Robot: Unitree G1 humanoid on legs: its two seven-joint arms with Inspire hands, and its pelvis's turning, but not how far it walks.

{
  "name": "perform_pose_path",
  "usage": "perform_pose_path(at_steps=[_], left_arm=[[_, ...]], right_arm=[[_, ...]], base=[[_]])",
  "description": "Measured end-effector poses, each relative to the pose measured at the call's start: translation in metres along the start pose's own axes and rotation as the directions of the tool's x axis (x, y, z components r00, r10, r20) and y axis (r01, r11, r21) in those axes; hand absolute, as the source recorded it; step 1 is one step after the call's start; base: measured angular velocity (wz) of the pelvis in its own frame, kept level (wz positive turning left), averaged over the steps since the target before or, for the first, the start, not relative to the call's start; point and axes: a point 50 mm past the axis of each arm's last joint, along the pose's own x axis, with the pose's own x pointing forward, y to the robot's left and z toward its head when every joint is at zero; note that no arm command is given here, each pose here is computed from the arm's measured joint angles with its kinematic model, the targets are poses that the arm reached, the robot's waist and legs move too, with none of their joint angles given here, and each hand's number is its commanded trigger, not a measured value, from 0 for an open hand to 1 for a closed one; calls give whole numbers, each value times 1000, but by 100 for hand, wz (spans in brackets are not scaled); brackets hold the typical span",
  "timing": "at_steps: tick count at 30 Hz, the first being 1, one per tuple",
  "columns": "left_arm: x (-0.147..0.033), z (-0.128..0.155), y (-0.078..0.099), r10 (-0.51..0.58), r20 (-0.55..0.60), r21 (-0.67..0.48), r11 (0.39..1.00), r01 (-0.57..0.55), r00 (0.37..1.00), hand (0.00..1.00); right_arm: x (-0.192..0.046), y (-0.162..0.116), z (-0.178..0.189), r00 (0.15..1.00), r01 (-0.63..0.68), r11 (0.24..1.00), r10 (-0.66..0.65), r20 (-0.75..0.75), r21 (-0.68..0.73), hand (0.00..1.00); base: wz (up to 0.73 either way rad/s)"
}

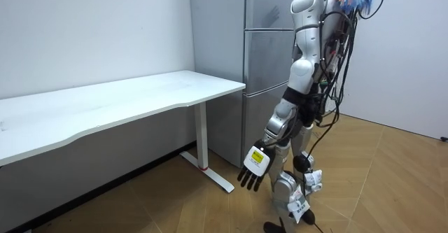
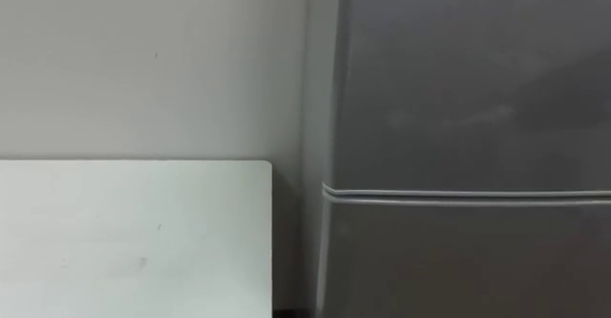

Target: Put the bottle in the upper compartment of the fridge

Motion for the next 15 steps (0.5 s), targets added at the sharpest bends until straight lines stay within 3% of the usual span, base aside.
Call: perform_pose_path(at_steps=[9, 15], left_arm=[[0, 0, 0, 3, 3, -2, 1000, -3, 1000, 0], [-1, 0, -2, 18, 4, -7, 1000, -18, 1000, 0]], right_arm=[[-4, -18, -20, 995, 31, 999, -35, -96, -42, 0], [-20, -39, -46, 961, 90, 994, -102, -255, -60, 0]], base=[[-3], [-2]])
